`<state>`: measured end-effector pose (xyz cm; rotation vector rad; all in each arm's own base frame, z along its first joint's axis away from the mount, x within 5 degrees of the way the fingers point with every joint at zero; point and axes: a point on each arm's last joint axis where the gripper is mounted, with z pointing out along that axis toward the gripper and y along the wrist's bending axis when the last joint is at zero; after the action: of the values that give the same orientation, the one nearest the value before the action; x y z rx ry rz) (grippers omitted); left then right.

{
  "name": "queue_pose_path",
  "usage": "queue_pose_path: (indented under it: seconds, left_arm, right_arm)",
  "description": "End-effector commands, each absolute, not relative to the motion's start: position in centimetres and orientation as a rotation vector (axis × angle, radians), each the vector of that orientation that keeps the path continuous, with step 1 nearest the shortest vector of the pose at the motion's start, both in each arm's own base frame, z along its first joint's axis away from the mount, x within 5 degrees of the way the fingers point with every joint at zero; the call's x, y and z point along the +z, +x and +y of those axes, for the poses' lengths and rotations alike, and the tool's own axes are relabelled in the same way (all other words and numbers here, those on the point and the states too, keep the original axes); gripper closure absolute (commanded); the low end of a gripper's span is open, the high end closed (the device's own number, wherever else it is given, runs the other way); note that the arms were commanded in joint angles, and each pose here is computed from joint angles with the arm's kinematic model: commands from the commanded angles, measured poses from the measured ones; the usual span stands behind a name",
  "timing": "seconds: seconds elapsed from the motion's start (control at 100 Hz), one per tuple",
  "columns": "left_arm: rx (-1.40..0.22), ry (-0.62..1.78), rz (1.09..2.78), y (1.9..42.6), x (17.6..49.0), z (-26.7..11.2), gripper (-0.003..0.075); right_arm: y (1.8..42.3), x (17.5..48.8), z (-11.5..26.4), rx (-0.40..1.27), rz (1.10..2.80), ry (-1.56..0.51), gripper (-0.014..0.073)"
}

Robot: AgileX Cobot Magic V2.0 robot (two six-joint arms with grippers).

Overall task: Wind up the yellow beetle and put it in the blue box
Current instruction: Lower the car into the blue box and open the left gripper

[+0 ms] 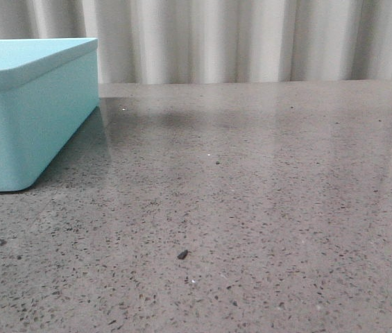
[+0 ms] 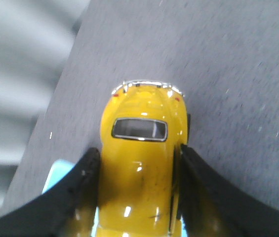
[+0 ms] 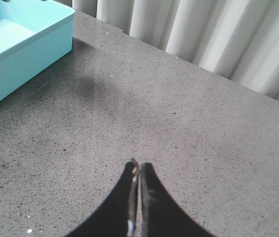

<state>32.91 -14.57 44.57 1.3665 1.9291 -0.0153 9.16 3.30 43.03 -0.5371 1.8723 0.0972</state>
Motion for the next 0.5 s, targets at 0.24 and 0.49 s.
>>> queue_pose_path:
  seconds: [0.24,0.49]
  left_arm:
    - [-0.003,0.916,2.071,32.1,48.0,-7.3,0.0659]
    - [-0.052,0.82,2.269,33.3,43.7,-5.6,0.0659]
  right_arm:
    - [9.1,44.3,3.3,0.096,1.789,-0.521,0.0636]
    - [9.0,44.0,3.3,0.097,1.82,-0.531,0.0636]
